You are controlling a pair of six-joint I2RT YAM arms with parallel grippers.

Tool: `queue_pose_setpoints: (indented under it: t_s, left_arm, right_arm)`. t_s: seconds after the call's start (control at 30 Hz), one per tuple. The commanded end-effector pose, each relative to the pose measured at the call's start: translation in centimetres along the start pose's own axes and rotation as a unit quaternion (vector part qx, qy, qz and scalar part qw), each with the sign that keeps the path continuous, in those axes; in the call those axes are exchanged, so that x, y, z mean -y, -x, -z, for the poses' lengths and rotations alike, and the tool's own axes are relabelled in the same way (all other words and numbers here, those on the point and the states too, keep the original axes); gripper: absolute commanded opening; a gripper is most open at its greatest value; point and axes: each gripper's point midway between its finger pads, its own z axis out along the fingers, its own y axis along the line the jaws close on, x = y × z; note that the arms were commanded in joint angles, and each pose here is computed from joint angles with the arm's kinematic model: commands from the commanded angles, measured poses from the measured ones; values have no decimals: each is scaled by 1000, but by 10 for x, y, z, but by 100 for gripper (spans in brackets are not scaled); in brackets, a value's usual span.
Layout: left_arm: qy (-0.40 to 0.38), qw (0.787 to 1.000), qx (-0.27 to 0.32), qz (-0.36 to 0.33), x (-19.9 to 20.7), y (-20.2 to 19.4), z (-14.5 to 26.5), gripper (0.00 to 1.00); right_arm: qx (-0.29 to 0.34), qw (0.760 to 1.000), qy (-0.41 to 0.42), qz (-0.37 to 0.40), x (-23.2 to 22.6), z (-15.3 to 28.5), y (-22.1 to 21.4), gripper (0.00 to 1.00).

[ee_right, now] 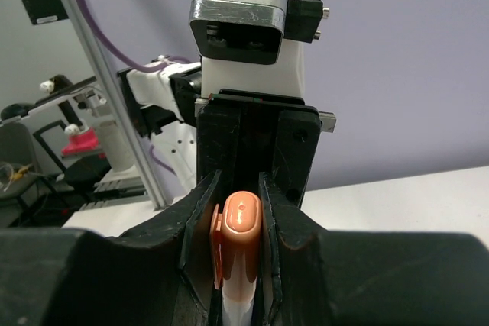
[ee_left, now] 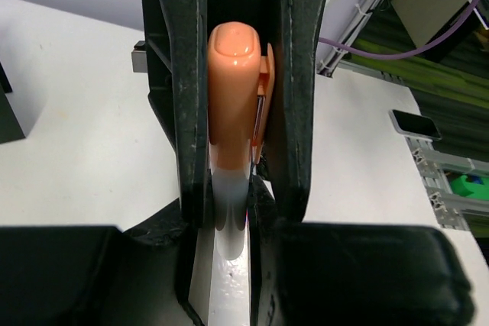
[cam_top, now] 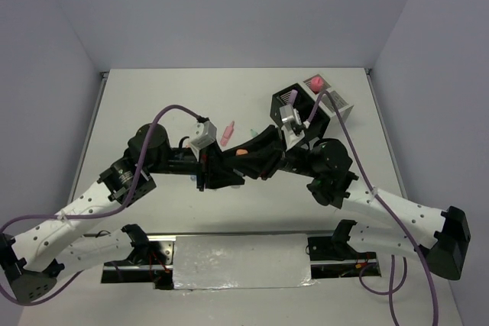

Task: Sort the stationery into containers
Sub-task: Close the pen cap on the pen, then place the pen in the storage box.

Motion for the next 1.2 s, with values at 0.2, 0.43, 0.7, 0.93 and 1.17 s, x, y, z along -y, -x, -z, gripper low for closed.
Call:
queue_pose_setpoints:
  t_s: [0.2,0.43,0.7,0.93,1.17]
  left_arm:
    - [-22,955,238,-177,44,174,44,0]
    - [-28,976,190,-101,10,100,25,0]
    - [-23,982,180,-58,1,64,26,0]
    - [-22,986,156,-44,-2,51,23,1]
    - [77,988,133,-5,-37,30,26,81]
  right_arm:
    - [-231,961,-32,-149,17,48,-162,0]
    - [-162,981,-56,-91,11,29,-85,46]
    - [-133,988,-59,-51,8,22,-48,34]
    - [-113,990,-70,-45,17,16,-39,5]
    - [-60,981,-183,-18,65,25,-16,0]
